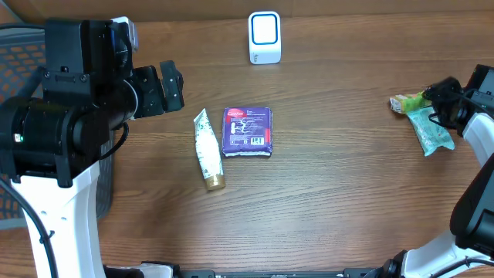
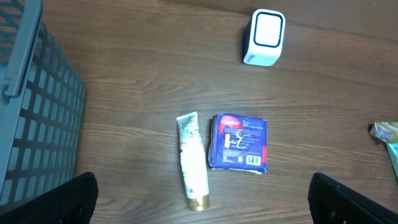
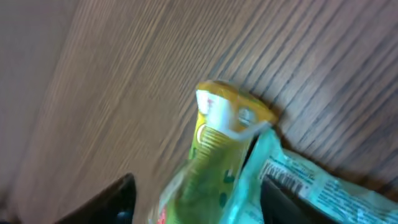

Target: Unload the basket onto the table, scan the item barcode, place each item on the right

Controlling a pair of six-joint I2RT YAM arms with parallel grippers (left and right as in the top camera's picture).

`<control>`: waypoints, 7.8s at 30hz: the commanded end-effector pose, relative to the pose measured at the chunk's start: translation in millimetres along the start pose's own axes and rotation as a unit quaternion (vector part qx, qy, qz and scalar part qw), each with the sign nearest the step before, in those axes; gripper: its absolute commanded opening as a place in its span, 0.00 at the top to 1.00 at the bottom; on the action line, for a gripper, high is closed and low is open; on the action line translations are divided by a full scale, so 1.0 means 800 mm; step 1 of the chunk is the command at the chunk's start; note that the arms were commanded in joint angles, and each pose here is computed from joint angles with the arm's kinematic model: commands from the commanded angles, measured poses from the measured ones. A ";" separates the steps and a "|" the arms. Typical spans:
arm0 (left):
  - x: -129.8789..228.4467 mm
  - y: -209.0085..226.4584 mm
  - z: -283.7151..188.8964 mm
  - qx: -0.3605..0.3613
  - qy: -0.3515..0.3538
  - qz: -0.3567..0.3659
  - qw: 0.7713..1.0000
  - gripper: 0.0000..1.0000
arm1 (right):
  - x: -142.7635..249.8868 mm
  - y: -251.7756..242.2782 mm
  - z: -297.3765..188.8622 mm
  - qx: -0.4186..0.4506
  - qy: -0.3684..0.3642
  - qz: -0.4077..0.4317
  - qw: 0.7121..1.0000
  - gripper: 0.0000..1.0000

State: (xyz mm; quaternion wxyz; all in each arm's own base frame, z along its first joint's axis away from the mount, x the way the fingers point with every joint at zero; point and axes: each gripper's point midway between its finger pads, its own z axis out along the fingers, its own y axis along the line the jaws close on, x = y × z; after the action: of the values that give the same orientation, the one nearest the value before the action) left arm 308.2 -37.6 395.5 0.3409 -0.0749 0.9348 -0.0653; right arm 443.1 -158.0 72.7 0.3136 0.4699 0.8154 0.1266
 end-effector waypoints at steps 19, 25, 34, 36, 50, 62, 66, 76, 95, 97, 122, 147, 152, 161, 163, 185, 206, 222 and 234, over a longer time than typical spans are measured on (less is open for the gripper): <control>-0.003 0.002 0.002 -0.004 -0.002 0.006 1.000 0.00 | 0.131 0.200 -0.174 -0.173 0.168 -0.221 0.945 0.18; -0.003 0.002 0.002 -0.004 -0.002 0.006 1.000 0.01 | 0.266 0.234 -0.161 -0.195 0.251 -0.345 0.883 0.12; -0.003 0.002 0.002 -0.004 -0.002 0.006 1.000 0.00 | 0.389 0.243 -0.113 -0.201 0.315 -0.417 0.829 0.18; -0.003 0.002 0.002 -0.004 -0.002 0.006 1.000 0.00 | 0.405 0.240 -0.102 -0.199 0.322 -0.430 0.819 0.22; -0.003 0.002 0.002 -0.004 -0.002 0.006 1.000 0.00 | 0.440 0.259 -0.001 -0.255 0.268 -0.485 0.792 0.23; -0.003 0.002 0.002 -0.004 -0.002 0.006 1.000 0.00 | 0.466 0.254 -0.014 -0.286 0.328 -0.454 0.777 0.43; -0.003 0.002 0.002 -0.004 -0.002 0.006 1.000 0.00 | 0.470 0.237 -0.016 -0.263 0.351 -0.449 0.778 0.51; -0.003 0.002 0.002 -0.004 -0.002 0.006 1.000 0.00 | 0.474 0.224 -0.021 -0.235 0.382 -0.416 0.791 0.88; -0.003 0.002 0.002 -0.004 -0.002 0.006 1.000 0.00 | 0.335 0.168 -0.125 -0.109 0.382 -0.344 0.851 0.81; -0.003 0.002 0.002 -0.004 -0.002 0.006 1.000 0.01 | 0.324 0.169 -0.133 -0.108 0.357 -0.373 0.850 0.68; -0.003 0.002 0.002 -0.004 -0.002 0.006 1.000 0.01 | 0.413 0.162 -0.069 -0.262 0.352 -0.650 0.621 0.17; -0.003 0.002 0.002 -0.004 -0.002 0.006 1.000 0.00 | 0.430 0.158 -0.061 -0.010 0.450 -0.187 0.873 0.96; -0.003 0.002 0.002 -0.004 -0.002 0.006 1.000 0.01 | 0.429 0.153 -0.042 0.047 0.381 -0.168 0.908 0.91; -0.003 0.002 0.002 -0.004 -0.002 0.006 1.000 0.01 | 0.429 0.153 -0.040 0.025 0.372 -0.238 0.897 0.30; -0.003 0.002 0.002 -0.004 -0.002 0.006 1.000 0.00 | 0.425 0.158 -0.038 -0.001 0.372 -0.270 0.888 0.30; -0.003 0.002 0.002 -0.004 -0.002 0.006 1.000 0.00 | 0.446 0.186 -0.035 -0.267 0.438 -0.422 0.747 0.29; -0.003 0.002 0.002 -0.004 -0.002 0.006 1.000 0.00 | 0.383 0.258 -0.105 -0.332 0.456 -0.339 0.753 0.86; -0.003 0.002 0.002 -0.004 -0.002 0.006 1.000 0.00 | 0.265 0.327 -0.290 -0.321 0.169 -0.485 0.795 0.93; -0.003 0.002 0.002 -0.004 -0.002 0.006 1.000 0.01 | 0.249 0.337 -0.329 -0.332 0.112 -0.498 0.793 0.95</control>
State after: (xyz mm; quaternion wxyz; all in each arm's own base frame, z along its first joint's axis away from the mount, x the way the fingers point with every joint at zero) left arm 308.2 -37.6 395.5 0.3409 -0.0751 0.9348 -0.0654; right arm 388.2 175.7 313.4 0.3462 -0.1457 0.8847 0.2759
